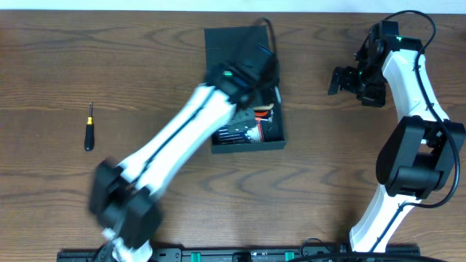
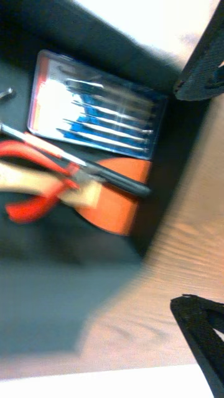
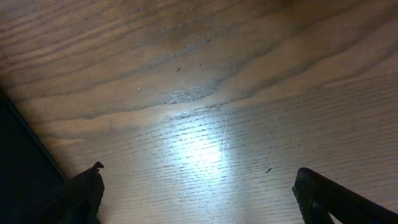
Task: Pack container
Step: 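Carry the pliers into the box and release them, then move the left gripper over the yellow screwdriver and grasp it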
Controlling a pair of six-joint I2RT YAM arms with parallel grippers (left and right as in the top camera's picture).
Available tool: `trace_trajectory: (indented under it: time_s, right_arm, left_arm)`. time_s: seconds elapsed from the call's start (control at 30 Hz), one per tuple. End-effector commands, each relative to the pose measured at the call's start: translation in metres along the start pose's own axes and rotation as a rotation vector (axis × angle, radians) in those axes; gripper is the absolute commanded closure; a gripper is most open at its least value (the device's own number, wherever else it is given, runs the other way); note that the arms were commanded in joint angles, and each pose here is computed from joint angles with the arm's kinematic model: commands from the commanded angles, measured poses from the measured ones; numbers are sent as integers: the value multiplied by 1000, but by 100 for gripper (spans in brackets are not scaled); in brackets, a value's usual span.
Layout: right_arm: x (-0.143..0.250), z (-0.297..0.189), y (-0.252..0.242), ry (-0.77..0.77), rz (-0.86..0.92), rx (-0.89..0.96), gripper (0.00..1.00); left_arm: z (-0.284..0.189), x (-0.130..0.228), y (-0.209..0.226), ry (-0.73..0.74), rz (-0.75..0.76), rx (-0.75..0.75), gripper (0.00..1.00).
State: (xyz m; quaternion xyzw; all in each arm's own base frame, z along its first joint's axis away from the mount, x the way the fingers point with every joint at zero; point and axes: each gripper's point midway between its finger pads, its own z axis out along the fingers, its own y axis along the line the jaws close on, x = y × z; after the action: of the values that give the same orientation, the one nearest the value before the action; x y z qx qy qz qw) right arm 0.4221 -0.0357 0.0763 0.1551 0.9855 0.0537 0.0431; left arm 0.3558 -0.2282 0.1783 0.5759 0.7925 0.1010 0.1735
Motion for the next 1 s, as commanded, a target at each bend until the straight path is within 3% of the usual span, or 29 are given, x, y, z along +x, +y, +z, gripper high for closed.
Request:
trace_trajectory:
  time_s: [0.0,0.27,0.43,0.63,0.77,0.97]
  right_arm:
    - [1,4,3,8,-17,-4,1]
    - [-2,5,5,-6,-22,-7,1]
    - [-3,5,5,-10,-23,-8,1]
    - [-9,4,6,-33,-25,-12,1]
    - [-14,4,7,-53,-27,-16,1]
    - [-19,4,8,-73,-29,-19,1]
  left_arm:
    - [-49,45,40,-3,-304,-97,2]
    - [-47,216,98,214,-1000,-119,2]
    - [-22,304,104,332,-1263,-88,2]
    - [18,379,87,465,-1435,34,2]
    - [50,390,71,482,-1407,185,1]
    - [88,397,56,538,-1350,287,9]
